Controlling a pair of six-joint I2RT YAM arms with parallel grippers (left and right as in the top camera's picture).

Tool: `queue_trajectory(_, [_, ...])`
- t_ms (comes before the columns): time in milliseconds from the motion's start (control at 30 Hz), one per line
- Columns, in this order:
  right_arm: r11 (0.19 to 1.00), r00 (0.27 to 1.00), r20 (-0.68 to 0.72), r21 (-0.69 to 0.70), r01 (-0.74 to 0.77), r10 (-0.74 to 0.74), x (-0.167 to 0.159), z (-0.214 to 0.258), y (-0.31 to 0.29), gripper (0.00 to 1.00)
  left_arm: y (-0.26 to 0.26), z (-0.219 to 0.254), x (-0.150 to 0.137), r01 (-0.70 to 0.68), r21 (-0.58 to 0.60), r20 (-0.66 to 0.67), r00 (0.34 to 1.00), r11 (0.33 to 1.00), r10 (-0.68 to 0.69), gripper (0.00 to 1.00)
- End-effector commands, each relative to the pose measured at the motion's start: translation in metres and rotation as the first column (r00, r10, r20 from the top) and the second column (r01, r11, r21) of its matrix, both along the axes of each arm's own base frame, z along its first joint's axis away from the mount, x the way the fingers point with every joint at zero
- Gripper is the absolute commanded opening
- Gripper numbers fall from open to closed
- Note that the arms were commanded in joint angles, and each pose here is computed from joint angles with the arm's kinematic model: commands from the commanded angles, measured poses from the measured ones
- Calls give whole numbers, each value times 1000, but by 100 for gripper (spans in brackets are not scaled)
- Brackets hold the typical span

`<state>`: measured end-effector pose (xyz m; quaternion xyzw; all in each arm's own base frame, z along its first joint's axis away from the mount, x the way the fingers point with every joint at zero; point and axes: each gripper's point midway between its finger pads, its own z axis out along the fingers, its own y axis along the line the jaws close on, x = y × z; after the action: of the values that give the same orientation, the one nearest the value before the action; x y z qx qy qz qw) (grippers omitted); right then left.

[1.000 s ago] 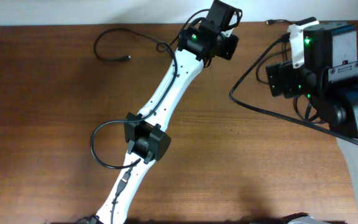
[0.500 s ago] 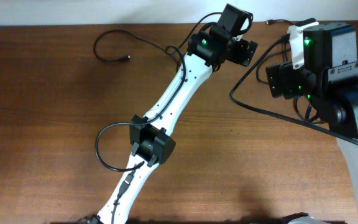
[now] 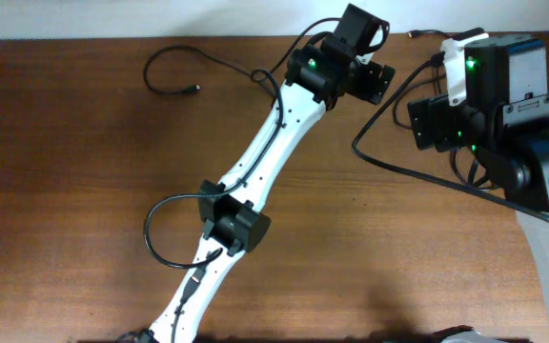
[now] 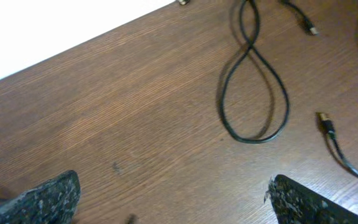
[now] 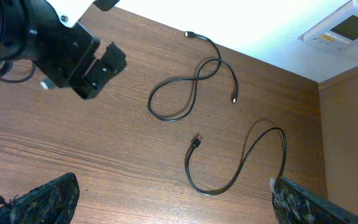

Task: Untangle cables

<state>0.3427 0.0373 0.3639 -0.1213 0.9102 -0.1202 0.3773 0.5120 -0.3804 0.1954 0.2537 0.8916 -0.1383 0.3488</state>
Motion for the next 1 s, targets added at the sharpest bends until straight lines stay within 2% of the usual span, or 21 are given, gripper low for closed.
queue_trajectory(0, [1000, 1000, 25, 10, 19, -19, -4, 8, -4, 98, -21, 23, -2, 93, -13, 106, 990, 996, -91, 99])
queue_trajectory(167, [1000, 1000, 25, 10, 19, -19, -4, 8, -4, 98, -14, 84, 10, 44, -46, 286, 958, 998, -29, 99])
queue_trajectory(333, [1000, 1000, 25, 10, 19, -19, -4, 8, -4, 98, 6, 58, 30, -16, 14, 264, 964, 1000, 12, 99])
queue_trajectory(433, [1000, 1000, 24, 10, 19, -19, -4, 8, -4, 98, 1, 100, 21, -8, -41, 338, 941, 999, 21, 99])
queue_trajectory(467, [1000, 1000, 24, 10, 19, -19, -4, 7, -4, 98, 6, 109, 21, -54, -64, 344, 936, 996, 73, 99])
queue_trajectory(500, [1000, 1000, 20, 9, 19, -19, -5, 7, -4, 98, 24, 105, 23, -167, -53, 323, 930, 985, 175, 99])
queue_trajectory(567, [1000, 1000, 19, 10, 17, -17, -5, 7, -4, 98, 55, 61, 16, -255, 58, 181, 954, 965, 241, 99])
queue_trajectory(633, [1000, 1000, 18, 25, 3, -4, -4, 6, 0, 98, 78, 23, 1, -248, 163, 38, 969, 955, 245, 99])
queue_trajectory(733, [998, 1000, 9, 53, -26, 26, -5, 5, 7, 98, 101, -26, -40, -165, 253, -251, 940, 953, 230, 99])
queue_trajectory(800, [998, 1000, 7, 55, -29, 28, -5, 4, 8, 98, 105, -28, -40, -168, 249, -267, 935, 954, 235, 99])
queue_trajectory(867, [998, 1000, 4, 54, -28, 28, -6, 4, 7, 98, 105, -15, -33, -187, 221, -227, 944, 957, 237, 99])
queue_trajectory(900, [998, 1000, 3, 54, -28, 28, -6, 3, 7, 98, 100, -3, -24, -199, 179, -184, 955, 964, 231, 99])
queue_trajectory(967, [998, 1000, 3, 54, -28, 28, -6, 3, 7, 98, 80, 35, 10, -202, 40, -15, 979, 979, 203, 99])
